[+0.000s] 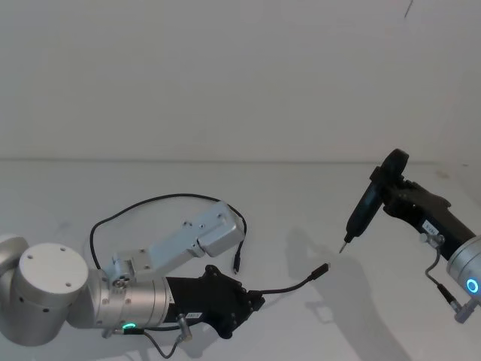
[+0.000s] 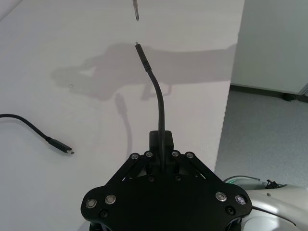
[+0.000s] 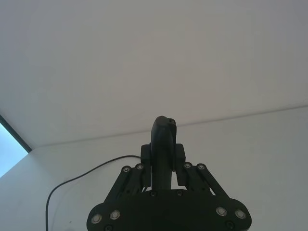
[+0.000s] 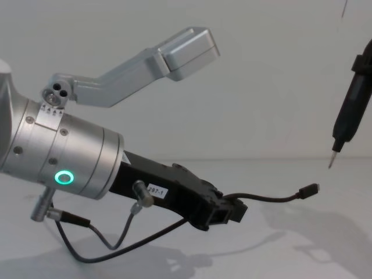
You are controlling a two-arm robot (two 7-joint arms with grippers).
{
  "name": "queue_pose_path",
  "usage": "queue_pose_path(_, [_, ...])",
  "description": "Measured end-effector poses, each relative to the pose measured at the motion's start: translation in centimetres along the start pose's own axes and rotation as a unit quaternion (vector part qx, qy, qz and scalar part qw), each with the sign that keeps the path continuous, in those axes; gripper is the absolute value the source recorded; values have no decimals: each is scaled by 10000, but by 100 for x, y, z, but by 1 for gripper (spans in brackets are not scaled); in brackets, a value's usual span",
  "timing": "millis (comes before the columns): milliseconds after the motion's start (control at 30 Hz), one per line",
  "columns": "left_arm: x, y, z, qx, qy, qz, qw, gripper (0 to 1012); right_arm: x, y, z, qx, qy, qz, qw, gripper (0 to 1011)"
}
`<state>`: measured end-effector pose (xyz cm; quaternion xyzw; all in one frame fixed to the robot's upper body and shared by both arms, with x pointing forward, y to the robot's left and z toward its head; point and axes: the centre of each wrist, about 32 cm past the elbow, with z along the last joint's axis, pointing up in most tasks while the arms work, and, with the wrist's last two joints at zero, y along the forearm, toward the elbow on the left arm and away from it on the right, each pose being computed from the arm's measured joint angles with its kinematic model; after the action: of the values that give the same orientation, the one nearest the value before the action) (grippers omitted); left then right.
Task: Pick up the data cable with the one hand.
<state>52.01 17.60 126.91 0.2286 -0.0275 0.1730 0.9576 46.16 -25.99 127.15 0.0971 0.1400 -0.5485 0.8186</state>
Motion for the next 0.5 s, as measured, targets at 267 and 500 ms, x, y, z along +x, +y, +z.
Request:
queue_pose_path(267, [1,7,1,-5,-14,-21,10000,36,15,17,-2,-90,57,17,9999,279])
queue_pose_path(500, [3,10,3,-9,-23,-27,10000,36,23,26,-7,-158,102,43,9998,279])
